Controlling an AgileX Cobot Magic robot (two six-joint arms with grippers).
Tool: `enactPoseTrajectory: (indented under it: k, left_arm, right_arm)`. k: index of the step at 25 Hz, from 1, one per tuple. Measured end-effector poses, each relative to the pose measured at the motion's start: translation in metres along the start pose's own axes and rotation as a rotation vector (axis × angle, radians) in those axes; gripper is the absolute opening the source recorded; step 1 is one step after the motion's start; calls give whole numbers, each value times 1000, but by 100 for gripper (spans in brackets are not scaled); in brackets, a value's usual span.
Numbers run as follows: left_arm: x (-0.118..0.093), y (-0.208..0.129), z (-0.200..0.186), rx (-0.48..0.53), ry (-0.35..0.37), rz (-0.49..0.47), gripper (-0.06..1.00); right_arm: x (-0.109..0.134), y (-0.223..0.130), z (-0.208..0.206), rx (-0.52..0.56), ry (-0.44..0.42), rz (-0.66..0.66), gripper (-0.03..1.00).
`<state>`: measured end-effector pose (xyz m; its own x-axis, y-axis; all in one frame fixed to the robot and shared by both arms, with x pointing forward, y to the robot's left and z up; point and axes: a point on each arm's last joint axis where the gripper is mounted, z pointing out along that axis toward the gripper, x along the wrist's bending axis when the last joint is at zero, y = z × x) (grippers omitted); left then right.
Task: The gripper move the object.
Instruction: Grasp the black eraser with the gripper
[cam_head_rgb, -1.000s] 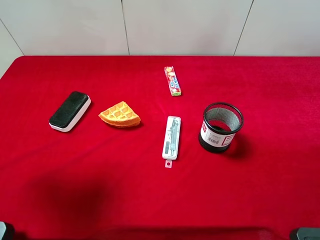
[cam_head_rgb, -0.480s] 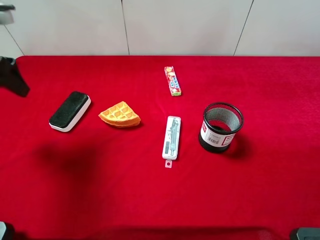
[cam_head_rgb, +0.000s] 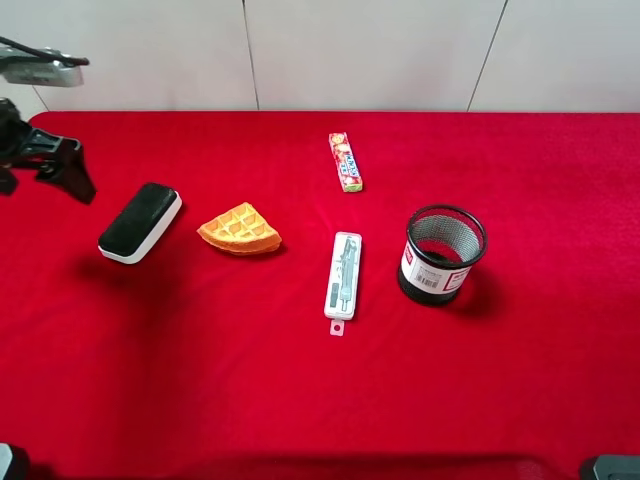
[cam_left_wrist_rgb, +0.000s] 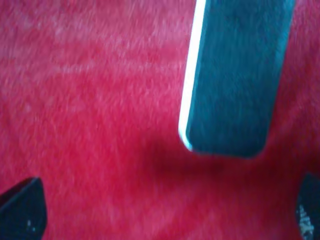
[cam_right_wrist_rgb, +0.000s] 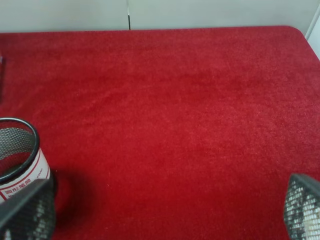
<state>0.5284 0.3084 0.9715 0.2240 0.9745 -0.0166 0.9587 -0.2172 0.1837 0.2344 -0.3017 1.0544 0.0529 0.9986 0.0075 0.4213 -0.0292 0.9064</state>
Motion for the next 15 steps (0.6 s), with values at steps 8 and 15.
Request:
enactPoseTrajectory:
  k: [8,15]
  left_arm:
    - [-16,34,28,16,-16,76,99]
    - [-33,42,56,56,-32,110,99]
  right_arm:
    - [0,0,0,0,0,0,69]
    - [0,0,0,0,0,0,69]
